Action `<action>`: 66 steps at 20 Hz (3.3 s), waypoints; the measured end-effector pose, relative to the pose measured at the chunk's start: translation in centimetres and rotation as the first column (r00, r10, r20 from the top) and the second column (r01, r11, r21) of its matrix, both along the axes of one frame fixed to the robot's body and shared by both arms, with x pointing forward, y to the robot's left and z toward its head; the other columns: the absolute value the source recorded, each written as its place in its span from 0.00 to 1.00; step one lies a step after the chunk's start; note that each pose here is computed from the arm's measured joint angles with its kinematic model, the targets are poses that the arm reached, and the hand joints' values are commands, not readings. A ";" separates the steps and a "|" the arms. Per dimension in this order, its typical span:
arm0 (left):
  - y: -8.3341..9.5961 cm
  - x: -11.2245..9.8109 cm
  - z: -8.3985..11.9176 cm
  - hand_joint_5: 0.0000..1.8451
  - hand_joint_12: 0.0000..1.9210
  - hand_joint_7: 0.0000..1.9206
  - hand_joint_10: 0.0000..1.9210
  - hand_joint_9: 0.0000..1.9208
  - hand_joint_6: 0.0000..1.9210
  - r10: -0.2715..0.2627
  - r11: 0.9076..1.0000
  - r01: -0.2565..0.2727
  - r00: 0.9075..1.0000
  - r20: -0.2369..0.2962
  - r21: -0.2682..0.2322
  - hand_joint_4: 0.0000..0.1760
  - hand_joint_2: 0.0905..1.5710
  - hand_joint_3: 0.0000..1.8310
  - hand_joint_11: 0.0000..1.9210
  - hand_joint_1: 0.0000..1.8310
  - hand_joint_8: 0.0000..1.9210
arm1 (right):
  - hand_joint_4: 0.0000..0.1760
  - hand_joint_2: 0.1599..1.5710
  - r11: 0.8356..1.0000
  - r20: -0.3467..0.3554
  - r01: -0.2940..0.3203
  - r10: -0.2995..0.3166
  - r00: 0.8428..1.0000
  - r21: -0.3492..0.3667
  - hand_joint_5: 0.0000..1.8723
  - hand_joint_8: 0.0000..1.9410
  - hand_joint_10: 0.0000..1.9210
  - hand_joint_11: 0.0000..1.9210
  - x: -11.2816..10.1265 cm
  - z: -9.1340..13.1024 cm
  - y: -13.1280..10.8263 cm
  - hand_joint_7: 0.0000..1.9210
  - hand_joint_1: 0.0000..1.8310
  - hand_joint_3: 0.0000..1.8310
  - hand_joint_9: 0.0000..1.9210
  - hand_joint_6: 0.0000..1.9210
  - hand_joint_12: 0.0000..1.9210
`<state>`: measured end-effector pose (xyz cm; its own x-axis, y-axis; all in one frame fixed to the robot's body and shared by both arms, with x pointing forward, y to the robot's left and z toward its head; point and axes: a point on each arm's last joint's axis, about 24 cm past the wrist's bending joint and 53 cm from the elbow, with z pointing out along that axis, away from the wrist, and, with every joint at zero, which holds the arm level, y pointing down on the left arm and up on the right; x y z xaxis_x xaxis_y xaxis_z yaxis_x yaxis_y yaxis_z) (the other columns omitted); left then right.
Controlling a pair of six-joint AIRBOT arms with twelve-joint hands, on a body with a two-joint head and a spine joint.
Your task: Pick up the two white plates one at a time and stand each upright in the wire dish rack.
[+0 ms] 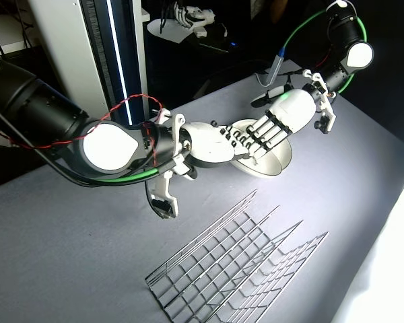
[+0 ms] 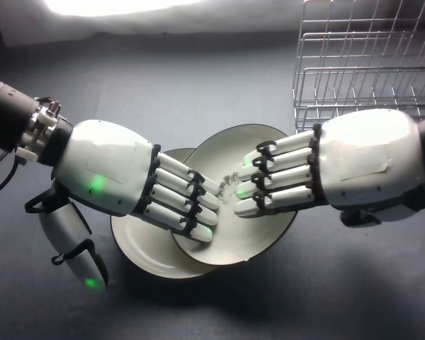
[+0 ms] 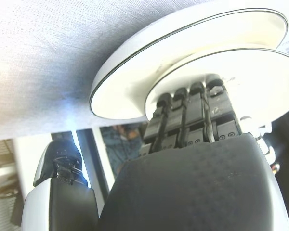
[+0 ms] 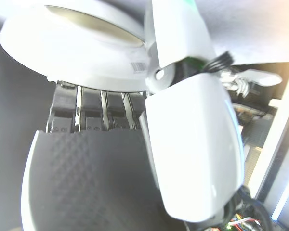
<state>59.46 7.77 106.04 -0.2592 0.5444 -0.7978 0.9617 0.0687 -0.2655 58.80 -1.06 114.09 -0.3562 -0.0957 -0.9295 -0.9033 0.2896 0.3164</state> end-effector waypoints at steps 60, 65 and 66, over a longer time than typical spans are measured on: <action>9.7 1.5 12.0 0.01 0.00 0.00 0.00 0.00 0.00 0.236 0.968 -0.231 0.971 0.032 -0.102 0.00 0.65 0.00 0.00 0.00 0.00 | 0.00 0.63 0.877 -0.287 0.261 -0.149 0.946 0.404 0.58 0.28 0.53 0.44 1.7 13.2 0.6 0.62 0.76 0.00 0.54 0.42 0.60; 10.1 1.5 12.1 0.01 0.00 0.00 0.00 0.00 0.00 0.244 0.965 -0.240 0.969 0.031 -0.102 0.00 0.66 0.00 0.00 0.00 0.00 | 0.00 0.62 0.790 -0.418 0.375 -0.167 0.893 0.485 0.59 0.26 0.52 0.45 3.7 15.9 -0.7 0.63 0.76 0.00 0.55 0.38 0.59; 10.1 1.6 12.1 0.01 0.00 0.00 0.00 0.00 0.00 0.247 0.965 -0.243 0.968 0.029 -0.102 0.00 0.65 0.00 0.00 0.00 0.00 | 0.00 0.62 0.778 -0.435 0.391 -0.170 0.884 0.492 0.58 0.28 0.53 0.45 4.0 16.2 -0.9 0.62 0.76 0.00 0.55 0.40 0.59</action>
